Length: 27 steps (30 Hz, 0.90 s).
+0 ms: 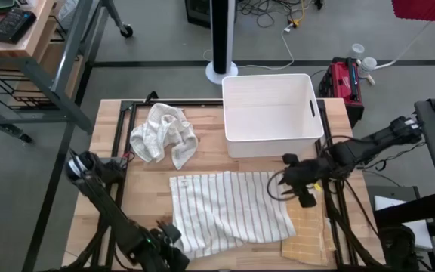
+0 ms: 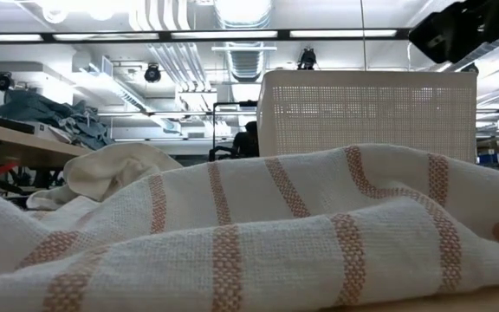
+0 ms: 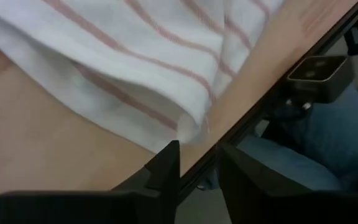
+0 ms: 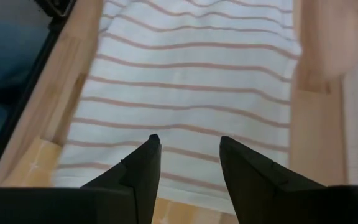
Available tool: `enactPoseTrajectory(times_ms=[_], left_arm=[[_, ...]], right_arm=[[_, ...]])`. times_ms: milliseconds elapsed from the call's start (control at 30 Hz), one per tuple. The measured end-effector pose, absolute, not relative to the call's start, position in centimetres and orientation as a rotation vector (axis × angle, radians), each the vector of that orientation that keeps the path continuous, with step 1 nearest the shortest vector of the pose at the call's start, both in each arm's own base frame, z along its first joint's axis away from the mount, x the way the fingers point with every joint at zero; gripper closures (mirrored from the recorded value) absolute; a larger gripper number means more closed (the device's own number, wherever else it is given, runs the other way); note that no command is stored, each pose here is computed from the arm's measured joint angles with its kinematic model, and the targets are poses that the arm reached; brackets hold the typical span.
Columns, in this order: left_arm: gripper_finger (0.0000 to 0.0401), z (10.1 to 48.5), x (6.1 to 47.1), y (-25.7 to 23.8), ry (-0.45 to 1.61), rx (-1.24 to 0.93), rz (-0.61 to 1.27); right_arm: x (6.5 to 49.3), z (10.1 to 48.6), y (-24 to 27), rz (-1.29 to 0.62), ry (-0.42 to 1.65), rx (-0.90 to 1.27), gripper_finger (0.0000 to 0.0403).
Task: Fold towel
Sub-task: Fold the white striped towel
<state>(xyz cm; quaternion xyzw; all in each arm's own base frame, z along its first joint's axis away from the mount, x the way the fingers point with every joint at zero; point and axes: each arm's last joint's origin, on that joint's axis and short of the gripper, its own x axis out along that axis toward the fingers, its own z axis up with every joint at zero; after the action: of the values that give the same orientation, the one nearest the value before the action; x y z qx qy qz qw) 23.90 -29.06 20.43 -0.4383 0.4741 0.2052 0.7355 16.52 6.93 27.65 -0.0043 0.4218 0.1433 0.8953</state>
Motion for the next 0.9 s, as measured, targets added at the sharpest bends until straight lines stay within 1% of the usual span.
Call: enactPoseTrajectory(times_ms=[167,267,367,467,533,567,633,700,733,900], left_arm=[[0.0263,17.9,24.4,-29.7,1.053,-0.935,0.505],[0.0248,16.5,24.6,-29.9,1.061,-0.919,0.538],[0.0241,15.3,24.8,-30.1,1.064,-0.913,0.564],[0.0243,14.5,25.1,-30.3,1.027,-0.906,0.568],[0.0258,14.3,25.3,-30.4,0.972,-0.909,0.561],[0.0271,14.3,25.5,-30.4,0.950,-0.909,0.559],[0.0315,14.4,25.5,-30.5,0.907,-0.901,0.558],[0.0371,15.1,25.4,-30.9,0.844,-0.880,0.545],[0.0385,15.6,25.2,-31.2,0.810,-0.867,0.538],[0.0397,18.8,23.9,-32.1,0.662,-0.828,0.577]], right_arm=[[16.6,27.0,8.3,0.325,0.918,0.007,0.0247],[16.7,26.6,9.0,0.334,0.946,0.014,0.0248],[17.1,26.2,9.8,0.347,0.964,0.010,0.0250],[17.4,25.6,10.4,0.346,0.981,-0.004,0.0250],[17.8,25.3,10.8,0.337,0.985,-0.018,0.0251],[17.8,25.1,10.9,0.335,0.995,-0.027,0.0253],[17.8,24.8,11.3,0.330,1.009,-0.044,0.0258],[17.6,24.5,11.8,0.342,1.025,-0.050,0.0267],[17.3,24.3,12.0,0.343,1.044,-0.051,0.0271],[15.9,22.7,12.8,0.347,1.128,-0.057,0.0290]])
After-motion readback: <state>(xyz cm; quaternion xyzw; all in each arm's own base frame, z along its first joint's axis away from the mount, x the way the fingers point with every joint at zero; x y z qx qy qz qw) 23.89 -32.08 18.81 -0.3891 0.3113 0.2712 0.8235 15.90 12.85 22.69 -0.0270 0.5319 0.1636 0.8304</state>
